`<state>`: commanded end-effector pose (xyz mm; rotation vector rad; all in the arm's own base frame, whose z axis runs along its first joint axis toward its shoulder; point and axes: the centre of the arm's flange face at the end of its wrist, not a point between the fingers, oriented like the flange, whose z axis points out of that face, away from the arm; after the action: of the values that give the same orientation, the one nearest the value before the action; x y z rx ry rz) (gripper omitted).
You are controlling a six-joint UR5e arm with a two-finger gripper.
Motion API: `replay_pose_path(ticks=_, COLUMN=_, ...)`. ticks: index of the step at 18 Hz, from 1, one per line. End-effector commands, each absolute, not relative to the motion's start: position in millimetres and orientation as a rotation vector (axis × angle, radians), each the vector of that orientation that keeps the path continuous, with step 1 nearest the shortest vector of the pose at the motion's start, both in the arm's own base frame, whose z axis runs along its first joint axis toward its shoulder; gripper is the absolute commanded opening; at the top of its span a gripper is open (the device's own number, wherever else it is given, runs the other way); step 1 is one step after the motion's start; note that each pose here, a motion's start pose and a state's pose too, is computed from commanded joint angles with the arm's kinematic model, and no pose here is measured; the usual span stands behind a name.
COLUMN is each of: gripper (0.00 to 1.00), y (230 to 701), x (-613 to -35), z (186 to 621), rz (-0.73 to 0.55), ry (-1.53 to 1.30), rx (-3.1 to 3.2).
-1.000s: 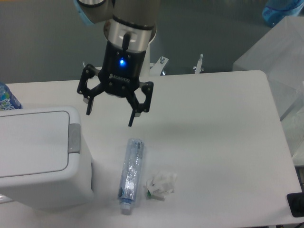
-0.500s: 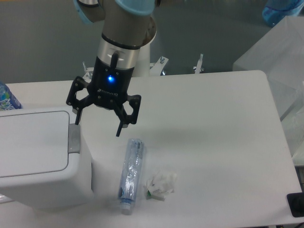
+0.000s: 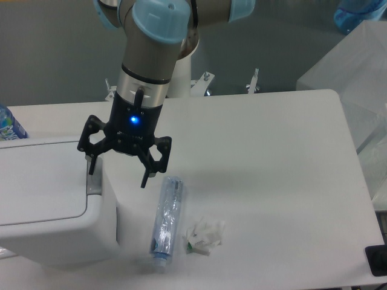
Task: Open the trash can
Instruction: 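Push the gripper finger against the lid edge to tip it open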
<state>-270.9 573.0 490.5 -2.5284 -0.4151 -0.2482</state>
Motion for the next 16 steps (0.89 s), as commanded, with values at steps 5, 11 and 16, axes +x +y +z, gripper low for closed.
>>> replay_pose_path(ticks=5, gripper=1.00, y=574.9, x=-272.8, z=483.2, rz=-0.255, ry=-0.419, rx=-2.538)
replay_pose_path(ticks=11, gripper=1.00, y=574.5, x=-272.5, z=480.2, rz=-0.258, ry=-0.419, rx=-2.542)
replay_pose_path(ticks=16, gripper=1.00, y=575.1, x=-273.0, z=477.0, rz=-0.261, ry=-0.419, rx=-2.545)
